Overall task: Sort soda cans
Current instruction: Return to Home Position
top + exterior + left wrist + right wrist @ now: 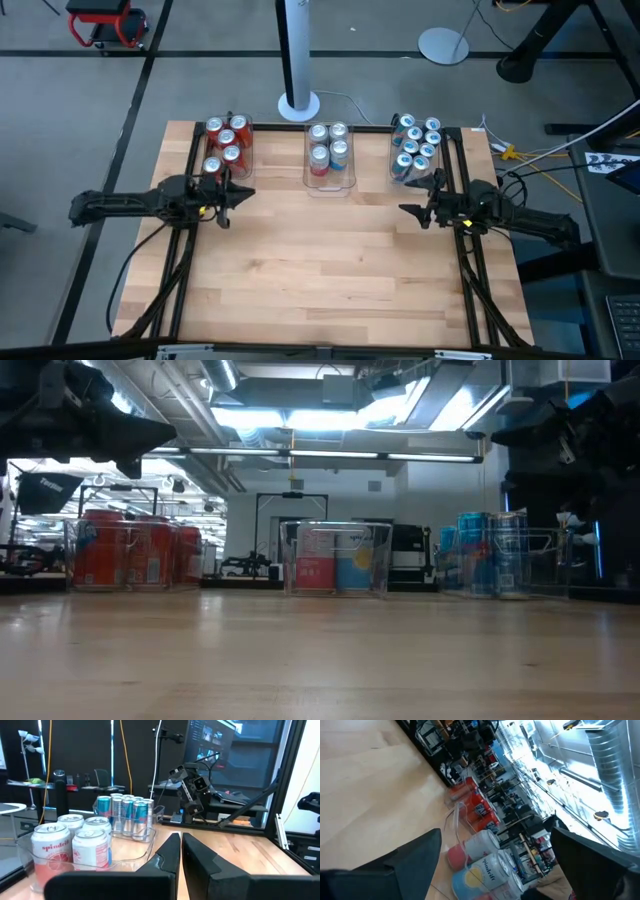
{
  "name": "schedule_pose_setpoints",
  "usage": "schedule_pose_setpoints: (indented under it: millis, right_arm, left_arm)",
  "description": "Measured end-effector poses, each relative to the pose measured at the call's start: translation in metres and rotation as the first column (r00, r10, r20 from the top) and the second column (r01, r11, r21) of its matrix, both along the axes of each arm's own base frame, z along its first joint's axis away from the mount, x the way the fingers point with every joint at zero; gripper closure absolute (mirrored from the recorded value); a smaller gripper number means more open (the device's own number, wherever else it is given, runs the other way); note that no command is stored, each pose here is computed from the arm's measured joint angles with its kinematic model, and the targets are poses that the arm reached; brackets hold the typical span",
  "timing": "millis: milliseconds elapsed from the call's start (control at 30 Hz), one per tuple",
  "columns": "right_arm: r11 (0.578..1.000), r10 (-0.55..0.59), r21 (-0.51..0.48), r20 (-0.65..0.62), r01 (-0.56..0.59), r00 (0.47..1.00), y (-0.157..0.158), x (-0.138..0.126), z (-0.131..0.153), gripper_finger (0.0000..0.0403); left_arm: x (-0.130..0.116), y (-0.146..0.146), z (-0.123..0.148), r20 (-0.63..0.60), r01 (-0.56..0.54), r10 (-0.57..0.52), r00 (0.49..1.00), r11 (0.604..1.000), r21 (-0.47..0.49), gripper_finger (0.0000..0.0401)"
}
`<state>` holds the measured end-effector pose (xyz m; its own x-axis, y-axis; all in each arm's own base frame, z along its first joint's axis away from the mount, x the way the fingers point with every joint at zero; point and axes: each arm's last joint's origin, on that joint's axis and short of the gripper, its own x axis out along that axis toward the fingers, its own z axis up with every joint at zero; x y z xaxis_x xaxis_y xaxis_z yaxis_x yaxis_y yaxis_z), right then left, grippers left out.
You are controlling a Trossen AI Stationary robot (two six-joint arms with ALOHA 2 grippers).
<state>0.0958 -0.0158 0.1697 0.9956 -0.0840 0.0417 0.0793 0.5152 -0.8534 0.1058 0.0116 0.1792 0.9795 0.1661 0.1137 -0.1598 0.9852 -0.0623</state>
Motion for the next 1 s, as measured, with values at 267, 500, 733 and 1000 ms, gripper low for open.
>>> schedule_pose_setpoints:
  millis: [267, 500, 733, 1000]
  right_arm:
    - [1.0, -0.001, 0.02, -0.003, 0.001, 1.0, -0.0001, 0.0002, -0.0006, 0.0029]
    - [1.0, -0.02, -0.021, -0.012, 0.02, 1.0, -0.0006, 0.0003, -0.0012, 0.0029]
    - [0.999, -0.021, -0.037, -0.015, 0.021, 1.0, -0.0006, 0.0004, -0.0014, 0.0029]
    - [0.999, -0.021, -0.037, -0.015, 0.021, 1.0, -0.0006, 0.0004, -0.0014, 0.0029]
  left_arm:
    - [-0.0093, -0.0007, -0.0076, -0.051, -0.002, 0.0, 0.999, 1.0, -0.028, 0.0391]
    - [-0.0095, 0.0017, -0.0095, -0.071, -0.087, 0.084, 0.994, 0.996, -0.029, 0.0391]
    - [-0.0093, 0.0017, -0.0097, -0.075, -0.088, 0.085, 0.994, 0.996, -0.028, 0.0391]
    - [-0.0093, 0.0017, -0.0097, -0.075, -0.088, 0.085, 0.994, 0.996, -0.028, 0.0391]
